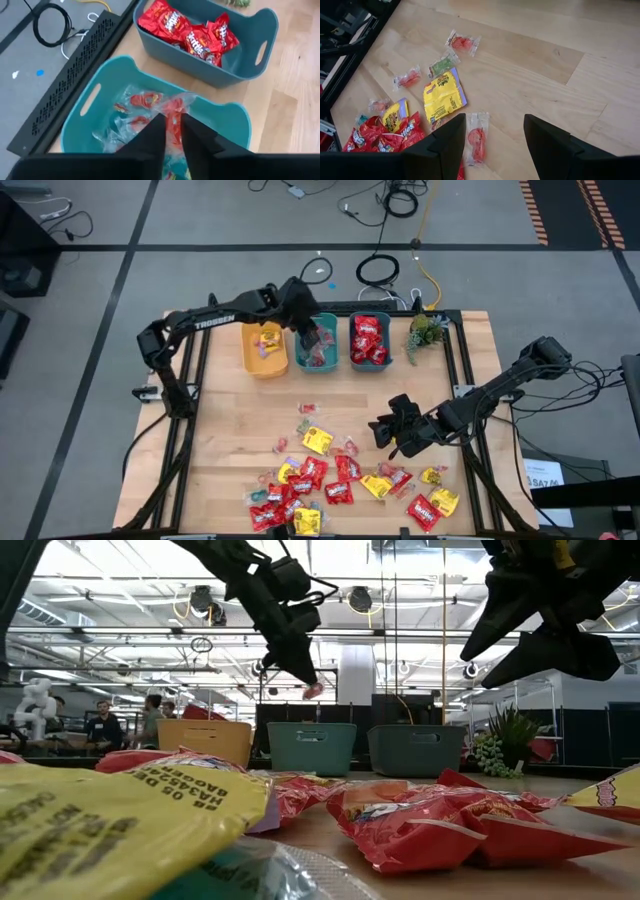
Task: Sort candy
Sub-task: Put the orange gummy candy into the green bin
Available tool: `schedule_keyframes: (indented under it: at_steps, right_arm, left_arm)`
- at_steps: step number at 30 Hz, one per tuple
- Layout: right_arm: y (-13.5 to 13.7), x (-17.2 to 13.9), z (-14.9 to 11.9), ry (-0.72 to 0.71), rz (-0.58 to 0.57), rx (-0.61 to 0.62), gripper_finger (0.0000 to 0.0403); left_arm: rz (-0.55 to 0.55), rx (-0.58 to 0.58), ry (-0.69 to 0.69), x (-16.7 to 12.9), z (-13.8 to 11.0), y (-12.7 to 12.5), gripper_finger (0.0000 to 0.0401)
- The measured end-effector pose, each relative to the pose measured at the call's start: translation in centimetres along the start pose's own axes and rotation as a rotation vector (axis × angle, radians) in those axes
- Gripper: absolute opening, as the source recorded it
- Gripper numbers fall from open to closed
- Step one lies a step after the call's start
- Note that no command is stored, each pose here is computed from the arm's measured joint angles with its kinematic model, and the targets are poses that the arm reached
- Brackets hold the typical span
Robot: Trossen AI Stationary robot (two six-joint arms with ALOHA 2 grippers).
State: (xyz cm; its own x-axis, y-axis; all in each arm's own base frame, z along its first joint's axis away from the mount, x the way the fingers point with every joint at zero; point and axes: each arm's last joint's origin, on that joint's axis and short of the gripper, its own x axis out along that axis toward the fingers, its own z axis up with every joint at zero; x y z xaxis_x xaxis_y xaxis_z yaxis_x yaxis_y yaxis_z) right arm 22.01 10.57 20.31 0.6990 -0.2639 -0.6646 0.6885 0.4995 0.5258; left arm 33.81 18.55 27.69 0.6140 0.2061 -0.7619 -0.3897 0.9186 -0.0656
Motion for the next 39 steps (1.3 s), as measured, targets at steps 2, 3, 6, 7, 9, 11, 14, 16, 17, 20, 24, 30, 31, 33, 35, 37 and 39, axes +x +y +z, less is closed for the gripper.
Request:
schedule_keyframes:
  at_steps: [2,3,6,7,9,11,14,16,17,20,24,30,31,33,35,37,39]
  right_arm:
    - [0.0,0.0,0.0,-0.011,-0.004,-0.002,0.0192]
    - [-0.1,0.0,0.1,-0.019,-0.007,-0.003,0.0192]
    - [-0.1,0.0,0.1,-0.031,-0.010,-0.003,0.0192]
    - [-0.1,0.0,0.1,-0.035,-0.011,-0.003,0.0192]
    - [-0.1,0.0,0.2,-0.039,-0.012,-0.001,0.0192]
    - [-0.1,0.1,0.2,-0.040,-0.012,-0.001,0.0192]
    - [-0.1,0.1,0.2,-0.040,-0.013,-0.001,0.0192]
    - [-0.1,0.1,0.2,-0.040,-0.013,-0.001,0.0192]
    - [-0.1,0.1,0.2,-0.040,-0.013,-0.001,0.0192]
    - [-0.1,0.1,0.2,-0.040,-0.013,-0.001,0.0192]
    - [-0.1,0.1,0.2,-0.040,-0.013,-0.001,0.0192]
    - [-0.1,0.1,0.2,-0.040,-0.013,-0.001,0.0192]
    - [-0.1,0.1,0.2,-0.040,-0.013,-0.001,0.0192]
    - [-0.1,0.1,0.2,-0.040,-0.013,-0.001,0.0192]
    - [-0.1,0.1,0.2,-0.040,-0.015,-0.003,0.0192]
    - [-0.2,0.1,0.2,-0.040,-0.020,-0.007,0.0192]
    - [-0.2,0.1,0.2,-0.040,-0.021,-0.008,0.0192]
  left_arm:
    - [0.004,-0.004,0.000,0.0,0.0,0.2,0.0086]
    - [0.005,-0.006,-0.001,-0.1,0.0,0.3,0.0092]
    - [0.011,-0.012,-0.002,-0.1,0.0,0.6,0.0103]
    - [0.012,-0.013,-0.002,-0.1,0.0,0.7,0.0105]
    - [0.013,-0.014,-0.002,-0.1,0.0,0.7,0.0106]
    - [0.012,-0.013,-0.002,-0.1,0.0,0.7,0.0107]
    - [0.010,-0.013,-0.002,-0.1,0.0,0.7,0.0107]
    - [0.003,-0.013,0.000,-0.1,0.0,0.7,0.0107]
    - [0.002,-0.014,0.000,-0.1,0.0,0.7,0.0107]
    - [0.002,-0.013,0.000,-0.2,0.0,0.7,0.0107]
    - [0.002,-0.013,0.000,-0.2,0.0,0.7,0.0107]
    - [0.002,0.026,0.000,-0.2,0.0,0.7,0.0107]
    - [0.001,0.042,-0.001,-0.3,0.0,0.6,0.0107]
    - [-0.003,0.063,-0.004,-0.7,0.0,0.3,0.0107]
    - [-0.010,0.073,-0.016,-1.3,0.2,-0.3,0.0107]
    - [-0.019,0.083,-0.002,-1.7,0.0,-0.9,0.0107]
    - [-0.025,0.066,0.016,-1.9,-0.1,-1.6,0.0107]
